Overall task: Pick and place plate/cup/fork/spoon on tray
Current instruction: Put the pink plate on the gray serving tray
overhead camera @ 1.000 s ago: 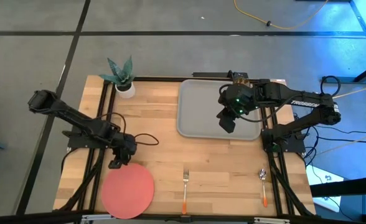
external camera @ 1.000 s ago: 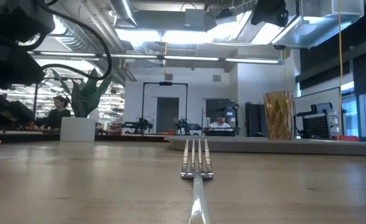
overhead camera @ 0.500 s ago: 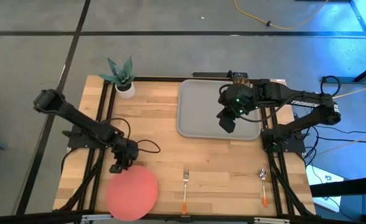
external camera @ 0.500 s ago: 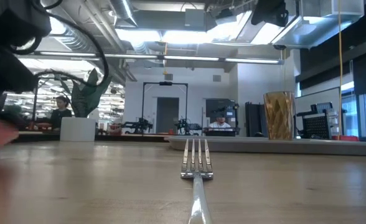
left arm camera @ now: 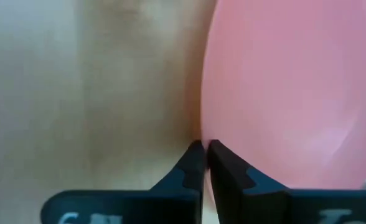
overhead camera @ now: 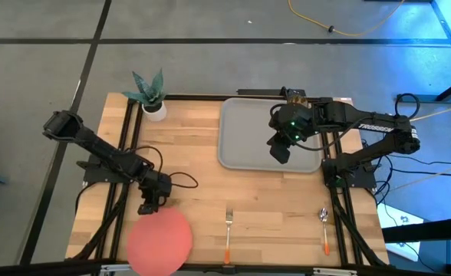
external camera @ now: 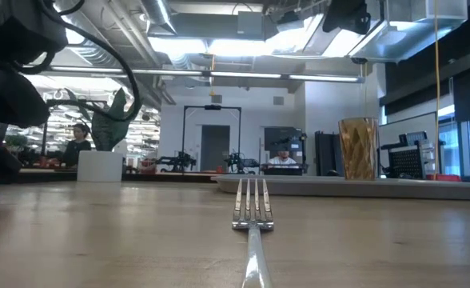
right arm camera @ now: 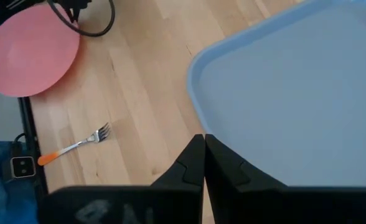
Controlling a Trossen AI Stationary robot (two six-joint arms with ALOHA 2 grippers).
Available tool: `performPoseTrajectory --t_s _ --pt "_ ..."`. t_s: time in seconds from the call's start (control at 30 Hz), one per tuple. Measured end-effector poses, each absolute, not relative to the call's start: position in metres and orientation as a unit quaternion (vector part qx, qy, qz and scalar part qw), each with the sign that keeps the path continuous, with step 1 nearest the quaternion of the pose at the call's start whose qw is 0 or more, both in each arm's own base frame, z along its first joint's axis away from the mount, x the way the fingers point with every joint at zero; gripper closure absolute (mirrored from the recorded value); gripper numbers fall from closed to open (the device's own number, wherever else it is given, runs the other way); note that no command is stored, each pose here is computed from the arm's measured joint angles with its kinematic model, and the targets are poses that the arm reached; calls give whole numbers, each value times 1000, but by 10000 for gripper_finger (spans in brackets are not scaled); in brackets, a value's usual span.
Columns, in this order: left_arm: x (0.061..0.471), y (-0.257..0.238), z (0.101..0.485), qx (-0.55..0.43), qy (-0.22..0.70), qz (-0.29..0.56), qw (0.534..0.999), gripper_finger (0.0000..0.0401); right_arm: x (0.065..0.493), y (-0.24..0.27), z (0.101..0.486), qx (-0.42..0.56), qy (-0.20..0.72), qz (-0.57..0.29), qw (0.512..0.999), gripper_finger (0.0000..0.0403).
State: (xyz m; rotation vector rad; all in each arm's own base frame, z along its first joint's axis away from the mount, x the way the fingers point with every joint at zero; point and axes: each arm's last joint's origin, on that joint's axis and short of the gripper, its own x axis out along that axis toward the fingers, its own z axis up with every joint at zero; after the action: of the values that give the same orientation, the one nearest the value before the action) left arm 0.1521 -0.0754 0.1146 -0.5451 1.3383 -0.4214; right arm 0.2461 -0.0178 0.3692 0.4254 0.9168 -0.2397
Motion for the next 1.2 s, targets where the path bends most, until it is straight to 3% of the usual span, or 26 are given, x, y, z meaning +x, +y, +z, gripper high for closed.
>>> performPoseTrajectory --t_s 0.27,0.53,1.2 --pt "159 -70 126 -301 593 -188 722 399 246 -18 369 199 438 -120 868 393" --pt "178 -57 167 -339 534 -200 748 401 245 -18 369 190 443 -116 869 393" --pt "203 2 244 -291 501 -99 809 401 235 -19 388 138 450 -130 873 399"
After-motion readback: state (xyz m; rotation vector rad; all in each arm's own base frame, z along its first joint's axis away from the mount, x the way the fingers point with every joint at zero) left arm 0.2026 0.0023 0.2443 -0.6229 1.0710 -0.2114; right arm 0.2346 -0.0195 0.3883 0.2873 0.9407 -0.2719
